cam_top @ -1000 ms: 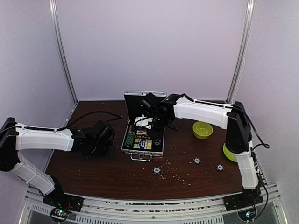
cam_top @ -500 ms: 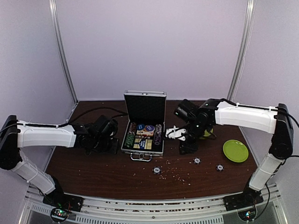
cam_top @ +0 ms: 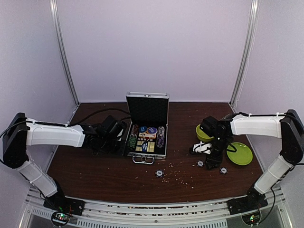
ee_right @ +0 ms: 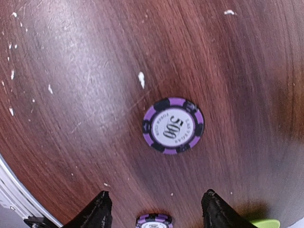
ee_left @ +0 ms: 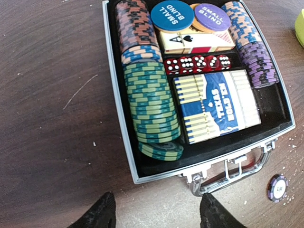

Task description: Pack up texas hold em set

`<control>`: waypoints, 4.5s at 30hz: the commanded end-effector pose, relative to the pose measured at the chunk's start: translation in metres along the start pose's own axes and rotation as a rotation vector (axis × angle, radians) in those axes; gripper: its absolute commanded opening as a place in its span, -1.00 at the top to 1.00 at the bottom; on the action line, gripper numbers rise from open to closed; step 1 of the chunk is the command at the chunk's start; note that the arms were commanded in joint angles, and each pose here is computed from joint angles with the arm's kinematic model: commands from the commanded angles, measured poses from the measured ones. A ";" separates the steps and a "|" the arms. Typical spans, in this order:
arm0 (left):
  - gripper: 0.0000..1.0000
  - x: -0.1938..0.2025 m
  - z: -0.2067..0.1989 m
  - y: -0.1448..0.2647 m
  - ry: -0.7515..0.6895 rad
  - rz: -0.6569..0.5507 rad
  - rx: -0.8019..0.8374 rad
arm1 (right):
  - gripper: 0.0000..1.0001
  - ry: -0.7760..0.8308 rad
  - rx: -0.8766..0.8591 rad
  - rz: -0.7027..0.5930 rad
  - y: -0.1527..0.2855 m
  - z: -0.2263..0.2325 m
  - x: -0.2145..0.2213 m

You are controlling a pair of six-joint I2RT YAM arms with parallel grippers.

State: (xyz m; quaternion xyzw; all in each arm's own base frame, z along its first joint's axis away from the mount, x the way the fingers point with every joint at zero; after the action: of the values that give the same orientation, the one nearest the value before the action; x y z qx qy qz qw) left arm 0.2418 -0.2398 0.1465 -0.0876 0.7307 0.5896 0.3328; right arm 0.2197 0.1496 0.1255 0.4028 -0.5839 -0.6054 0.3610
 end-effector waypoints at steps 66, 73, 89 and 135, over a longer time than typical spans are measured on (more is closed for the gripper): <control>-0.18 0.008 0.010 0.011 0.082 -0.048 -0.017 | 0.27 0.213 0.048 -0.196 0.036 0.023 -0.158; -0.18 0.015 0.016 0.017 0.099 -0.055 -0.035 | 0.27 0.217 0.116 -0.229 0.034 0.021 -0.209; -0.18 0.019 0.017 0.012 0.101 -0.046 -0.043 | 0.25 0.232 0.290 -0.202 0.003 0.017 -0.229; -0.18 0.020 0.016 0.005 0.095 -0.031 -0.048 | -0.31 -0.198 0.195 -0.157 -0.032 -0.037 -0.208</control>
State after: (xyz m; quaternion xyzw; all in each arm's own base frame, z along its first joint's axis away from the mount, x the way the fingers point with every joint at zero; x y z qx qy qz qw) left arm 0.2259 -0.2146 0.1411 -0.1279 0.7263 0.6017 0.3068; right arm 0.3283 0.3358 0.1156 0.3858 -0.5995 -0.6635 0.2269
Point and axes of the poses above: each gripper's point midway between its finger pads, its own y axis back along the fingers, its own z axis along the line the jaws close on, x = y × z, the point moved 8 cm from there along y, back along the fingers, and after that the axes turned 4 degrees about -y, right-handed, at the moved point
